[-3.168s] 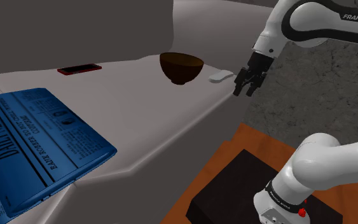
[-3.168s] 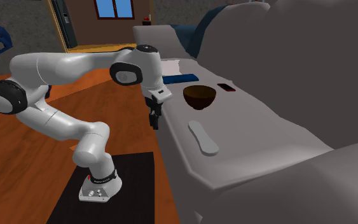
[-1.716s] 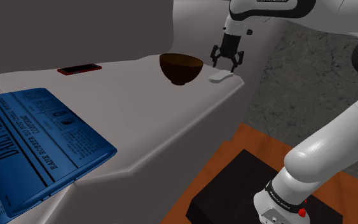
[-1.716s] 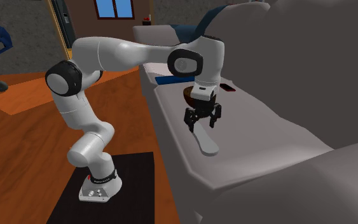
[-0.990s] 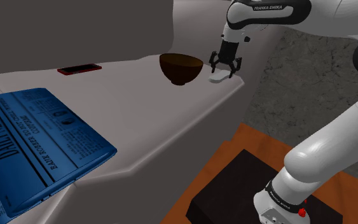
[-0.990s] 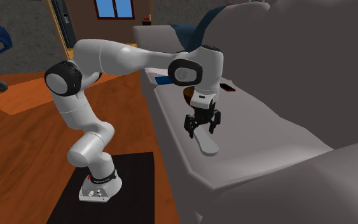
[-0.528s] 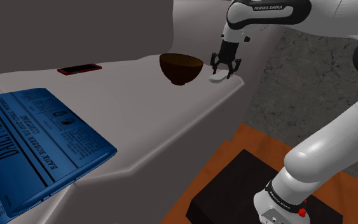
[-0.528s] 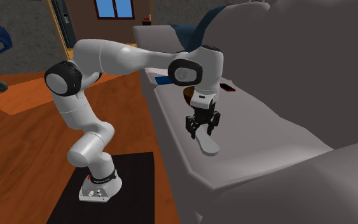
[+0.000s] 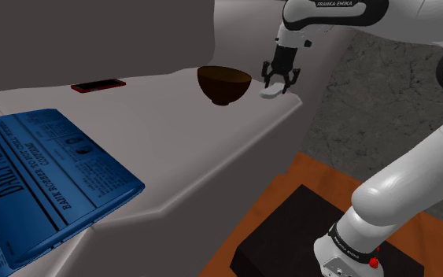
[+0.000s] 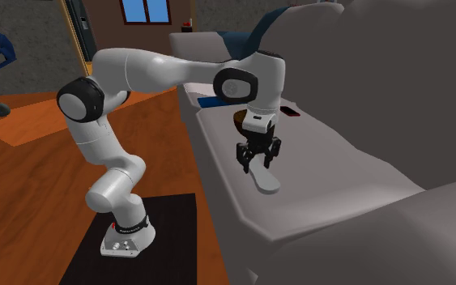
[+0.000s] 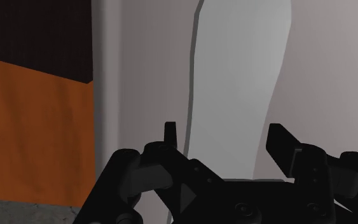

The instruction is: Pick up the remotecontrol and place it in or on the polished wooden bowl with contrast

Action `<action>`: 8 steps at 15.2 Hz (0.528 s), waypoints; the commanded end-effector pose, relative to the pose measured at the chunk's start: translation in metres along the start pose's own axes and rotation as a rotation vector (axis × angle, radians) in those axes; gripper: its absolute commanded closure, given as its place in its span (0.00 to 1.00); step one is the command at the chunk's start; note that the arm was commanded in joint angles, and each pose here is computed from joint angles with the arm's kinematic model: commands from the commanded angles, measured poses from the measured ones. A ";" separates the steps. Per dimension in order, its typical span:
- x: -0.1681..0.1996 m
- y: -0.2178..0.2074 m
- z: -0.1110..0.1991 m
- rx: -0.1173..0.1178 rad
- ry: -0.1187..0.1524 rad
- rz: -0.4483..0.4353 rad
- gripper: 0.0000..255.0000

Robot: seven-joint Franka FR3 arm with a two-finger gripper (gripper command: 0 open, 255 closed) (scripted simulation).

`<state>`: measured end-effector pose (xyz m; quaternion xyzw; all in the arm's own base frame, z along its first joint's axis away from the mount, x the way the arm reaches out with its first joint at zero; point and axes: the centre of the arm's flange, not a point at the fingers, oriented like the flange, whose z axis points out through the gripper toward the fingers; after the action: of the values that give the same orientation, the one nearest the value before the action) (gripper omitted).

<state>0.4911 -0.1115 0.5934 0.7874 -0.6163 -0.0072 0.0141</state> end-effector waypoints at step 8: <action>0.000 0.001 -0.047 0.000 0.000 0.000 1.00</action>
<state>0.4924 -0.1109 0.6343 0.7873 -0.6163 -0.0071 0.0141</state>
